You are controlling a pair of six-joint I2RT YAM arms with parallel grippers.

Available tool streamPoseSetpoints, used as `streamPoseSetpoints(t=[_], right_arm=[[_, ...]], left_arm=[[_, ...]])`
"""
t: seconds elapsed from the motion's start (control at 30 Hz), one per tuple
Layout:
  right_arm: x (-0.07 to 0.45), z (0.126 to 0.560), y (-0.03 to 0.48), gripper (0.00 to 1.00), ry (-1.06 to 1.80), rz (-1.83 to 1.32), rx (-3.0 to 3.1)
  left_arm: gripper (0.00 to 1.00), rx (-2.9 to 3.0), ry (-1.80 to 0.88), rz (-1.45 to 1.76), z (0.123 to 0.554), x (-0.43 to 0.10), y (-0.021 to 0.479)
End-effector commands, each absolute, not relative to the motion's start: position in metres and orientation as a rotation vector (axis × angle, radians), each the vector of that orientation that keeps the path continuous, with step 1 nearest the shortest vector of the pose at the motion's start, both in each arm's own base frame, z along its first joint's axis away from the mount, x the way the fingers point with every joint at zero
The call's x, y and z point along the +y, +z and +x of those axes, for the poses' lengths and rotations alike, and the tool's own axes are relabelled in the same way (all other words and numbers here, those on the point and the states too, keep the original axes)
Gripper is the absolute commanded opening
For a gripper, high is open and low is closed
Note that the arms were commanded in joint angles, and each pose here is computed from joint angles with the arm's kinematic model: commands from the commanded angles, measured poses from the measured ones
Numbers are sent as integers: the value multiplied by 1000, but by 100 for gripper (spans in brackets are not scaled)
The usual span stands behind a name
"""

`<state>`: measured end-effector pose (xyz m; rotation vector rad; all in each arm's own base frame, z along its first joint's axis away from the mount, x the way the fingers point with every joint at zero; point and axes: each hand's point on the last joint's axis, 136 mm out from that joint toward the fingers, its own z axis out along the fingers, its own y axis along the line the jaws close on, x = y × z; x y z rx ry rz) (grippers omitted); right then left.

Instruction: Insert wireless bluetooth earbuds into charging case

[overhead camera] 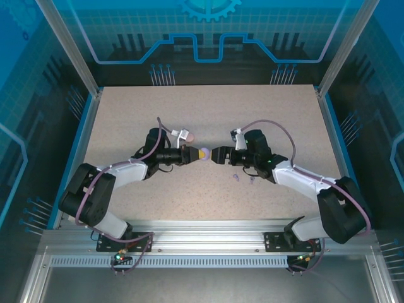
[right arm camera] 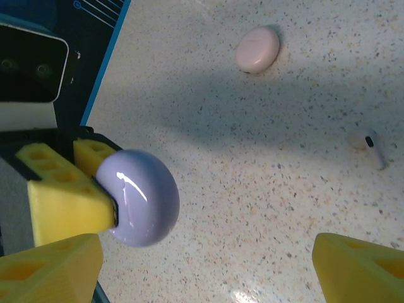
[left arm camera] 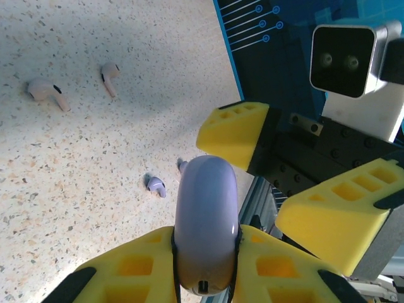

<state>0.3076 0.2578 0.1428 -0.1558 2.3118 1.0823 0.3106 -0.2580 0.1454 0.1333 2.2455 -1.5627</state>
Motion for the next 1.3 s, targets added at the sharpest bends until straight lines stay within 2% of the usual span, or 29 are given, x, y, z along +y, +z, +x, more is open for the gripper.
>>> streamPoseSetpoints(t=[0.0, 0.4, 0.83, 1.13, 1.27], right_arm=[[271, 315, 158, 87, 1117, -205, 2264], [280, 323, 143, 84, 1123, -205, 2306], [245, 333, 96, 80, 1064, -14, 2403], [234, 323, 132, 79, 1090, -36, 2327], [236, 309, 154, 78, 1183, -141, 2271]], left_arm=[[0, 2203, -1601, 195, 312, -264, 159], [0, 2201, -1602, 204, 311, -267, 161], [0, 2167, -1600, 219, 312, -268, 175], [0, 2164, -1598, 220, 312, -268, 175], [0, 2145, -1612, 230, 312, -269, 180]])
